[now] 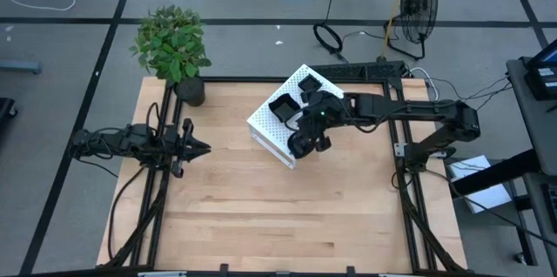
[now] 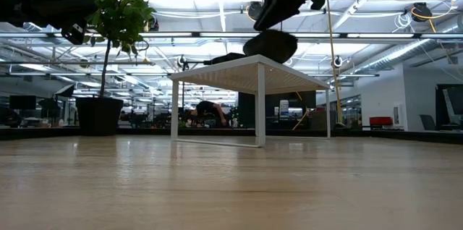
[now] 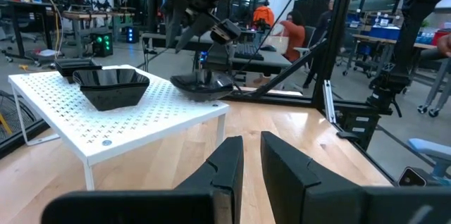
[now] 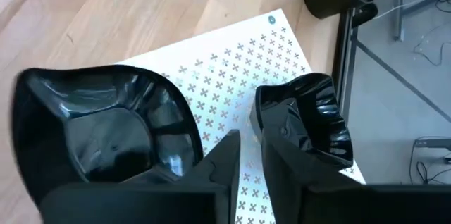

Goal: Pick & Place Mini shaped plates
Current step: Stack the black leaf shaped plate on top of the black leaf shaped plate on the shelf

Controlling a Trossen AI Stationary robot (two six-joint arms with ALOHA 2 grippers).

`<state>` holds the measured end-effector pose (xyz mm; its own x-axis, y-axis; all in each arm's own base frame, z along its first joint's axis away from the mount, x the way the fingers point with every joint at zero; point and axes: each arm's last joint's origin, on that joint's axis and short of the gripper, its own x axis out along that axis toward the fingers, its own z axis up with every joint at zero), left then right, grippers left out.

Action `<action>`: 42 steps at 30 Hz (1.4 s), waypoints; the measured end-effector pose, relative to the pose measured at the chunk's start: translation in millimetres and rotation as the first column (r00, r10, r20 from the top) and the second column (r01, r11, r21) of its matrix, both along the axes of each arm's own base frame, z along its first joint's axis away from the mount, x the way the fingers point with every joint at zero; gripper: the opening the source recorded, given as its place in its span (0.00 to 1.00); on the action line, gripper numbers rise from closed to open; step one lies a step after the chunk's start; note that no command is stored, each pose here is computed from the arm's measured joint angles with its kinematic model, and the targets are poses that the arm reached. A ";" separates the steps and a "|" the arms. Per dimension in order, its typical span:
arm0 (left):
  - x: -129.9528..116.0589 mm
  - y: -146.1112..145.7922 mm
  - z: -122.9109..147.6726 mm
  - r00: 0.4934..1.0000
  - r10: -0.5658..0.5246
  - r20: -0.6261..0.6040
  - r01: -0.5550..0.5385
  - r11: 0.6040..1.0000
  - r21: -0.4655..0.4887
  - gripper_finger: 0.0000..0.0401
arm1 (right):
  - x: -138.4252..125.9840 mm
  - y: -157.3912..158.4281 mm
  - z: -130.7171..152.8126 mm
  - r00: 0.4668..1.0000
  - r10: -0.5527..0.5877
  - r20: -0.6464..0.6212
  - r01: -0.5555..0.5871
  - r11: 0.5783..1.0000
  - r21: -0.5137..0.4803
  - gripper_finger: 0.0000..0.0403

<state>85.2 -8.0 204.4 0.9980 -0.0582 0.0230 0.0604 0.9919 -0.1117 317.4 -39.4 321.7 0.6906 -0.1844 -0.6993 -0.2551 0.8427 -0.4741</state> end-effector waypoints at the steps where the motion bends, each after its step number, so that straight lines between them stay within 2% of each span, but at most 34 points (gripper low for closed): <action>1: 0.0 0.0 0.0 1.000 0.000 0.000 0.000 1.000 0.000 0.14 | 0.1 0.8 0.0 1.000 0.002 0.000 -0.002 1.000 0.000 0.14; 5: 0.0 0.0 0.0 1.000 0.000 0.000 0.000 1.000 0.000 0.14 | -0.6 5.2 2.7 1.000 -0.003 0.019 0.003 1.000 0.013 0.16; 9: 0.0 0.0 0.0 1.000 0.000 0.000 0.000 1.000 0.000 0.14 | -1.1 20.1 8.1 0.997 -0.033 0.069 0.025 0.994 0.107 0.17; 11: 0.0 0.0 0.0 1.000 0.000 0.000 0.000 1.000 0.000 0.14 | -5.6 31.9 9.8 0.998 0.017 0.060 -0.028 0.981 0.194 0.15; 13: 0.0 0.0 0.0 1.000 0.000 0.000 0.000 1.000 0.000 0.14 | -6.9 45.1 11.4 0.990 0.122 0.074 -0.139 0.948 0.286 0.11; 15: 0.0 0.0 0.0 1.000 0.000 0.000 0.000 1.000 0.000 0.14 | -7.8 58.0 6.6 0.976 0.208 0.072 -0.220 0.914 0.341 0.04; 16: 0.0 0.0 0.0 1.000 0.000 0.000 0.000 1.000 0.000 0.14 | -9.1 63.6 0.7 0.973 0.227 0.047 -0.229 0.910 0.346 0.02; 23: 0.0 0.0 0.0 1.000 0.000 0.000 0.000 1.000 0.000 0.14 | -19.1 75.4 -59.2 0.980 0.171 -0.098 -0.141 0.956 0.259 0.00; 29: 0.0 0.0 0.0 1.000 0.000 0.000 0.000 1.000 0.000 0.14 | -20.0 69.9 -83.4 0.997 0.061 -0.050 -0.056 0.993 0.107 0.00; 31: 0.0 0.0 0.0 1.000 0.000 0.000 0.000 1.000 0.000 0.14 | -18.5 69.4 -84.6 0.997 0.070 -0.028 -0.067 0.995 0.077 0.00; 38: 0.0 0.0 0.0 1.000 0.000 0.000 0.000 1.000 0.000 0.14 | -20.0 68.4 -68.0 0.995 0.072 0.074 -0.078 0.994 0.075 0.00; 42: -0.1 0.0 0.3 1.000 0.000 0.003 0.000 1.000 -0.001 0.14 | -20.9 66.1 -60.2 0.992 0.023 0.127 -0.028 0.999 0.037 0.00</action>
<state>85.2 -8.0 204.8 0.9980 -0.0580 0.0260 0.0606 0.9918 -0.1123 296.5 26.6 261.5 0.7782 -0.1399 -0.6123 -0.2168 0.8551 -0.4709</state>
